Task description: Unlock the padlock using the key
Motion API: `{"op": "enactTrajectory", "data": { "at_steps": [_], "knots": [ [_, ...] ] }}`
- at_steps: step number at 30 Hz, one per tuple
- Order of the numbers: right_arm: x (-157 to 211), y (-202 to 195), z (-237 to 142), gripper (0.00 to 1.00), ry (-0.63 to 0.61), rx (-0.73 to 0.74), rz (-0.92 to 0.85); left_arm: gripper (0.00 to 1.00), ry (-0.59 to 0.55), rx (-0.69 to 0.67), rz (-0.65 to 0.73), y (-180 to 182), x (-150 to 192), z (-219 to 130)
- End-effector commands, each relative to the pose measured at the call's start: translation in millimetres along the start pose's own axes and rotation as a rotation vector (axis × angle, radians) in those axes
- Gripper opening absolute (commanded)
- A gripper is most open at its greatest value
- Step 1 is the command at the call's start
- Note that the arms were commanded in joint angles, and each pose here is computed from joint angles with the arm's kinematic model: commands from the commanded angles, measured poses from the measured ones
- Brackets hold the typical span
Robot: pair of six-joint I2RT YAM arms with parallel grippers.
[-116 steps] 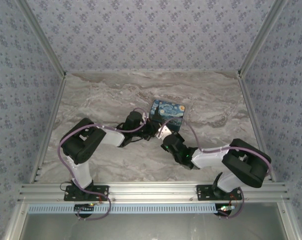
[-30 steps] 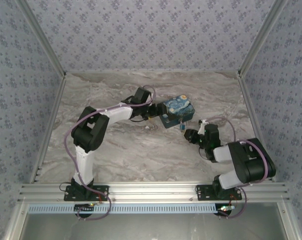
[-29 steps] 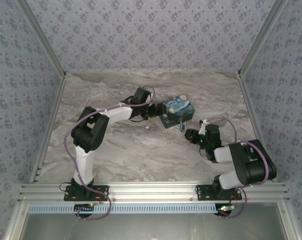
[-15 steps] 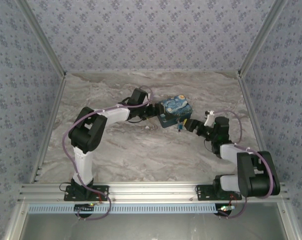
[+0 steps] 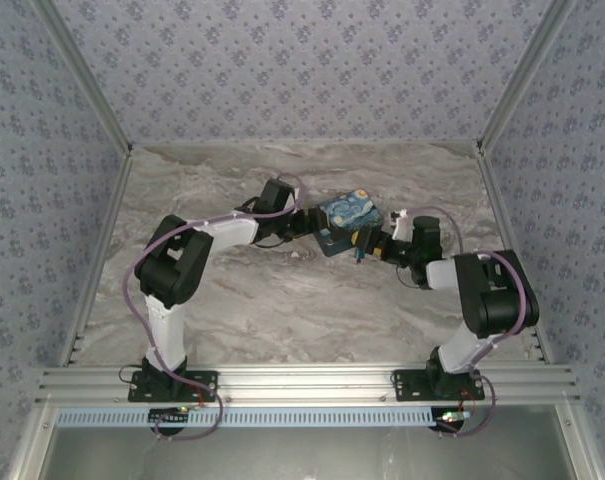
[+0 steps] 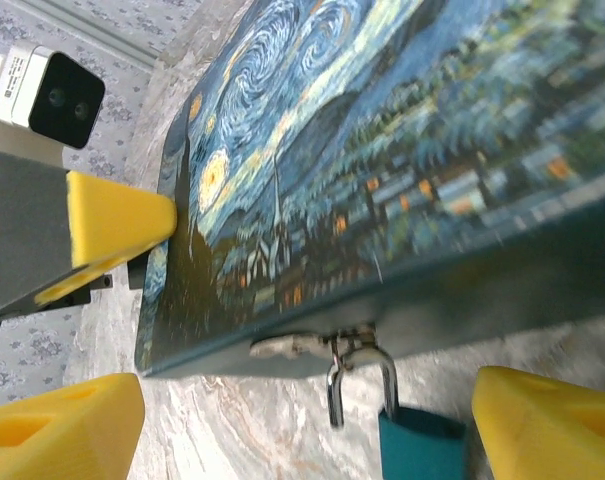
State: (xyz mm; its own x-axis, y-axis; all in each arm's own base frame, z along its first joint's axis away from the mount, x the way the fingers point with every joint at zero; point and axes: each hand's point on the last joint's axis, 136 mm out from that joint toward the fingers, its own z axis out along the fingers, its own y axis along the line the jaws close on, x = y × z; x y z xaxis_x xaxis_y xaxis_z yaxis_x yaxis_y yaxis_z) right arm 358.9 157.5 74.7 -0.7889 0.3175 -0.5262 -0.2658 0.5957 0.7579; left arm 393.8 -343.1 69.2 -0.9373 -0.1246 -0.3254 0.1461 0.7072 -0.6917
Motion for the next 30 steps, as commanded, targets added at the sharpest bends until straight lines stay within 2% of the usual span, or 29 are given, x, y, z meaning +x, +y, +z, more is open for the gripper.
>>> {"op": "enactTrajectory", "data": {
  "at_steps": [1, 15, 22, 30],
  "knots": [
    [-5, 4, 12, 0.86, 0.012, -0.039, -0.043, 0.81, 0.074, -0.155, -0.064, 47, 27, 1],
    [20, 14, 31, 0.79, 0.113, -0.073, -0.062, 0.81, 0.074, -0.148, -0.063, 45, 26, 2],
    [20, 14, 28, 0.75, 0.102, -0.066, -0.066, 0.8, 0.074, -0.144, -0.065, 45, 26, 2],
    [15, 14, 18, 0.65, 0.063, -0.058, -0.079, 0.8, 0.072, -0.144, -0.067, 44, 26, 1]
  ]
}}
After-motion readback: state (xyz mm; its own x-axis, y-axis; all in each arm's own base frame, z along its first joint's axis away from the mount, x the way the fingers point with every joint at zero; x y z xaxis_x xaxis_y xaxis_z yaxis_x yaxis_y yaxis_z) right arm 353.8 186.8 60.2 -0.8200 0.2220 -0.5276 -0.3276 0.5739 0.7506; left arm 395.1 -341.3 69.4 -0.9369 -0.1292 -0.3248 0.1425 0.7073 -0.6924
